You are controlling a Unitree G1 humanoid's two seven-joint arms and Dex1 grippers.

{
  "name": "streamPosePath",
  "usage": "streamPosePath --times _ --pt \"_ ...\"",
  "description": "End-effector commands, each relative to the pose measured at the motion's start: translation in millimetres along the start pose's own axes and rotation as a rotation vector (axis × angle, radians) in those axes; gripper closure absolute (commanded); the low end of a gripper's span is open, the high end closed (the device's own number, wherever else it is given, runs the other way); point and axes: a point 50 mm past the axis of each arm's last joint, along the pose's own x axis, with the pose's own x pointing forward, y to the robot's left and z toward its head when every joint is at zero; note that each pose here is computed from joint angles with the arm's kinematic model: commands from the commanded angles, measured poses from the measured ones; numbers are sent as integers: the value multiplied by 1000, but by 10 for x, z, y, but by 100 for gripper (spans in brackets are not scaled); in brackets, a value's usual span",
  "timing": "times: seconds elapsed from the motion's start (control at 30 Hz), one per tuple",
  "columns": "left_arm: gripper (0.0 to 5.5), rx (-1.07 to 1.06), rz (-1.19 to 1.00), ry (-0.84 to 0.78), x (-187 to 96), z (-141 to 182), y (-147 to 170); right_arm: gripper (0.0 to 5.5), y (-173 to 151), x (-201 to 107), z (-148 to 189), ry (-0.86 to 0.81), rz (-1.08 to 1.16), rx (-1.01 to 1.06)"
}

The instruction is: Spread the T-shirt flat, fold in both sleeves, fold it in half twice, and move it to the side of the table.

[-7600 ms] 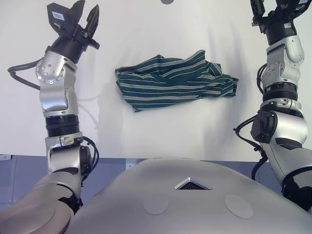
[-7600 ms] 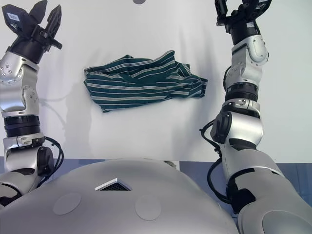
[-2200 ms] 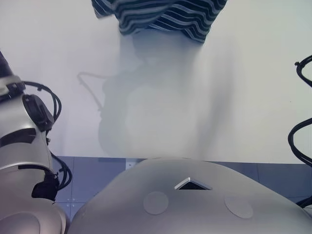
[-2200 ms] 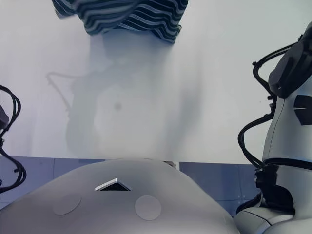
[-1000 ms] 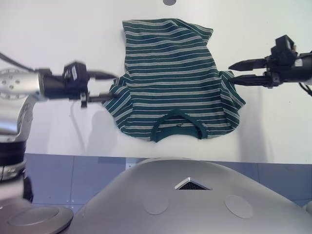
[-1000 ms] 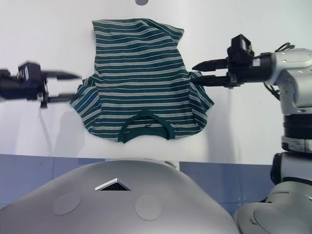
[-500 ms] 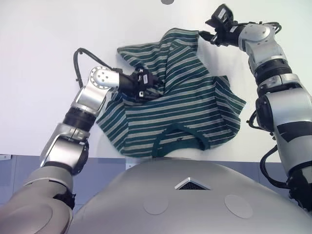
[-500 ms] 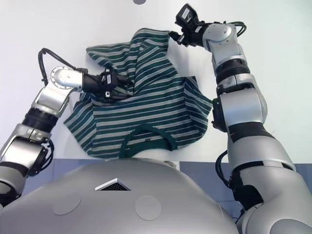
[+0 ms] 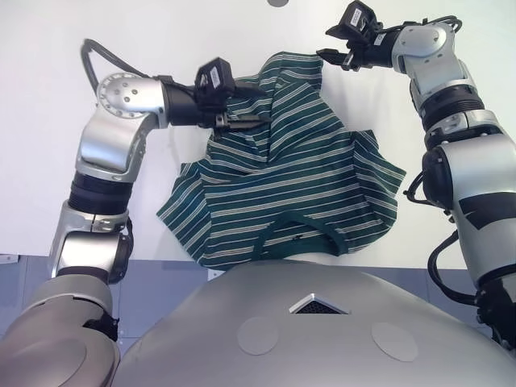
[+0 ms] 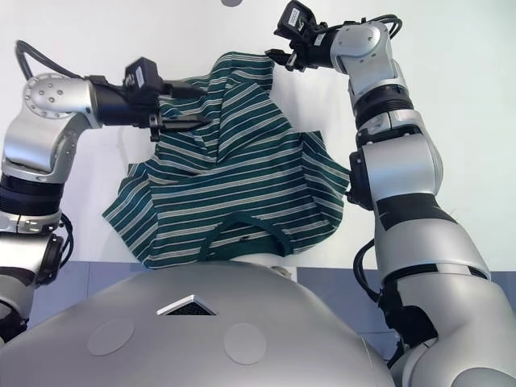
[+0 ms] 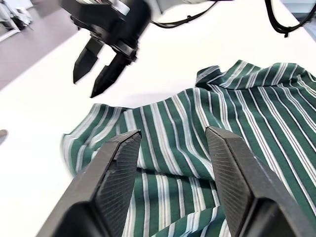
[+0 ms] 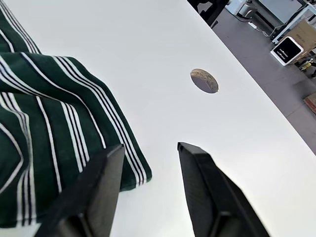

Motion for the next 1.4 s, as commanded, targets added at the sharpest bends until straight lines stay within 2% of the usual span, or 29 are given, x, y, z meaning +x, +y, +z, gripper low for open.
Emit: streamPosePath --times 0.03,0.2,0.33,0.4,0.5,0.6,0.73,0.83,0.93,1.03,1.13,1.27,1.33,1.4 --pt "310 24 177 96 -223 -102 325 350 215 98 -232 147 73 -42" --pt "310 52 597 146 -405 -159 970 350 152 154 -313 350 -108 -277" --pt "310 91 638 264 -232 -333 1094 350 -64 150 -54 334 -274 -444" --pt "310 103 551 357 -151 -495 1029 350 -138 162 117 273 -331 -469" --pt "310 89 493 457 -178 -717 944 350 -200 149 299 171 -358 -465" --pt "310 111 470 441 -172 -787 880 350 -238 104 382 89 -360 -427" --pt "310 333 248 509 39 -1083 433 350 -267 38 368 32 -357 -348" --pt "310 471 174 461 146 -1041 204 350 -266 9 296 37 -354 -311" --pt "310 471 131 434 184 -967 66 350 -254 -1 249 37 -349 -280" --pt "310 471 117 481 126 -1039 -3 350 -244 11 263 26 -342 -269" --pt "310 389 308 393 -31 -768 319 350 -256 -3 270 12 -346 -254" --pt "310 210 545 98 -335 -139 805 350 -253 -13 235 7 -356 -222" --pt "310 157 624 126 -533 -196 944 350 -240 -9 204 6 -360 -198" --pt "310 92 697 257 -670 -476 995 350 -228 -12 167 7 -364 -176"
